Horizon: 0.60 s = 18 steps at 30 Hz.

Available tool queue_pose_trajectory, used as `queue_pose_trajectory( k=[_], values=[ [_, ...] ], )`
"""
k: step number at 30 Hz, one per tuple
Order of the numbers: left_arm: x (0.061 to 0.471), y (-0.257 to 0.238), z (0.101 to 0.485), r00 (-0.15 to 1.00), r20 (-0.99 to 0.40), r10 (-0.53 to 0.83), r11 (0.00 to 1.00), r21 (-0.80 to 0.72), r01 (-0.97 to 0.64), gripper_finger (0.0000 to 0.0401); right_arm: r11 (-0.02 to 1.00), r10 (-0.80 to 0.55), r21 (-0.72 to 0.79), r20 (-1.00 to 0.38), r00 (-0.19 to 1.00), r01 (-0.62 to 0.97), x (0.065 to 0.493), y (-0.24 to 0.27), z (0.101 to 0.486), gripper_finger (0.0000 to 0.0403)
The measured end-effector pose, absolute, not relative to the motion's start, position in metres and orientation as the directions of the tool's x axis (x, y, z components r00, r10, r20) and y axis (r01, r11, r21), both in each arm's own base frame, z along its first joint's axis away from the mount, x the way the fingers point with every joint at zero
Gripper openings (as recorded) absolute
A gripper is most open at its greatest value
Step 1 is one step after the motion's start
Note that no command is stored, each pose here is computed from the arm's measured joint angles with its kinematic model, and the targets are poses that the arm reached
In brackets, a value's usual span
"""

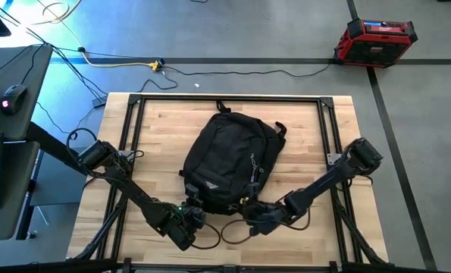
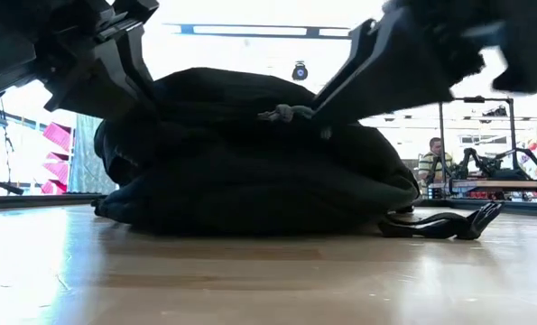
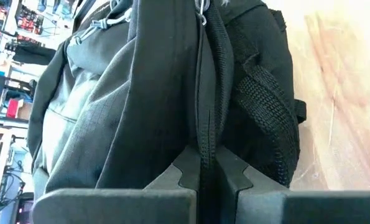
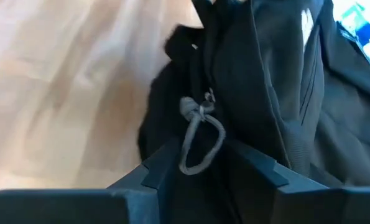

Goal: Unpack backpack
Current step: Close the backpack

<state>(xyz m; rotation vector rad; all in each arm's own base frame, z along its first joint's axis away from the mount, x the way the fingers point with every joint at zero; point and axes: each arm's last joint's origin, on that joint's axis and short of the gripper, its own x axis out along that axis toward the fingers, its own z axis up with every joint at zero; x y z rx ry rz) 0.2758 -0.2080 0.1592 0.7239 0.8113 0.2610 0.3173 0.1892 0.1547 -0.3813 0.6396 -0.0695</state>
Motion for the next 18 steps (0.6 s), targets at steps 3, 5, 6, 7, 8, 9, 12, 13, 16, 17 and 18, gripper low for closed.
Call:
queue_pose_trajectory(
  k=[3, 5, 6, 7, 8, 9, 12, 13, 16, 17, 18],
  values=[
    [0.276, -0.208, 0.159, 0.677, -0.566, 0.471, 0.737, 0.674, 0.051, 0.0000, 0.940, -0.147, -0.335, -0.587, 0.796, -0.073, 0.323, 0.185, 0.150, 0.0132],
    [0.277, -0.209, 0.159, 0.679, -0.565, 0.469, 0.739, 0.672, 0.049, 0.0000, 0.947, -0.135, -0.314, -0.591, 0.795, -0.073, 0.327, 0.182, 0.146, 0.0144],
    [0.277, -0.209, 0.160, 0.681, -0.564, 0.467, 0.741, 0.670, 0.047, 0.0000, 0.949, -0.135, -0.309, -0.593, 0.793, -0.069, 0.329, 0.181, 0.144, 0.0149],
    [0.277, -0.209, 0.160, 0.684, -0.562, 0.464, 0.740, 0.671, 0.049, 0.0000, 0.950, -0.136, -0.304, -0.593, 0.794, -0.064, 0.331, 0.179, 0.143, 0.0152],
    [0.278, -0.210, 0.160, 0.688, -0.561, 0.461, 0.744, 0.667, 0.045, 0.0000, 0.953, -0.139, -0.299, -0.591, 0.795, -0.056, 0.332, 0.177, 0.143, 0.0154],
    [0.278, -0.210, 0.160, 0.689, -0.560, 0.460, 0.746, 0.665, 0.042, 0.0000, 0.956, -0.142, -0.291, -0.590, 0.795, -0.045, 0.333, 0.175, 0.143, 0.0153],
    [0.278, -0.210, 0.160, 0.689, -0.559, 0.461, 0.745, 0.666, 0.043, 0.0000, 0.964, -0.146, -0.264, -0.585, 0.797, -0.017, 0.334, 0.174, 0.143, 0.0123],
    [0.278, -0.210, 0.160, 0.689, -0.559, 0.461, 0.745, 0.666, 0.042, 0.0000, 0.966, -0.148, -0.257, -0.585, 0.797, -0.009, 0.334, 0.174, 0.143, 0.0104],
    [0.278, -0.210, 0.160, 0.688, -0.559, 0.462, 0.743, 0.668, 0.043, 0.0000, 0.974, -0.147, -0.225, -0.588, 0.795, 0.014, 0.334, 0.173, 0.143, 0.0028],
    [0.277, -0.210, 0.160, 0.686, -0.560, 0.463, 0.740, 0.671, 0.048, 0.0000, 0.975, -0.147, -0.223, -0.587, 0.796, 0.016, 0.334, 0.173, 0.144, 0.0015],
    [0.275, -0.210, 0.160, 0.683, -0.562, 0.467, 0.734, 0.677, 0.056, 0.0000, 0.976, -0.144, -0.219, -0.586, 0.798, 0.015, 0.333, 0.174, 0.146, 0.0011]
  ],
)
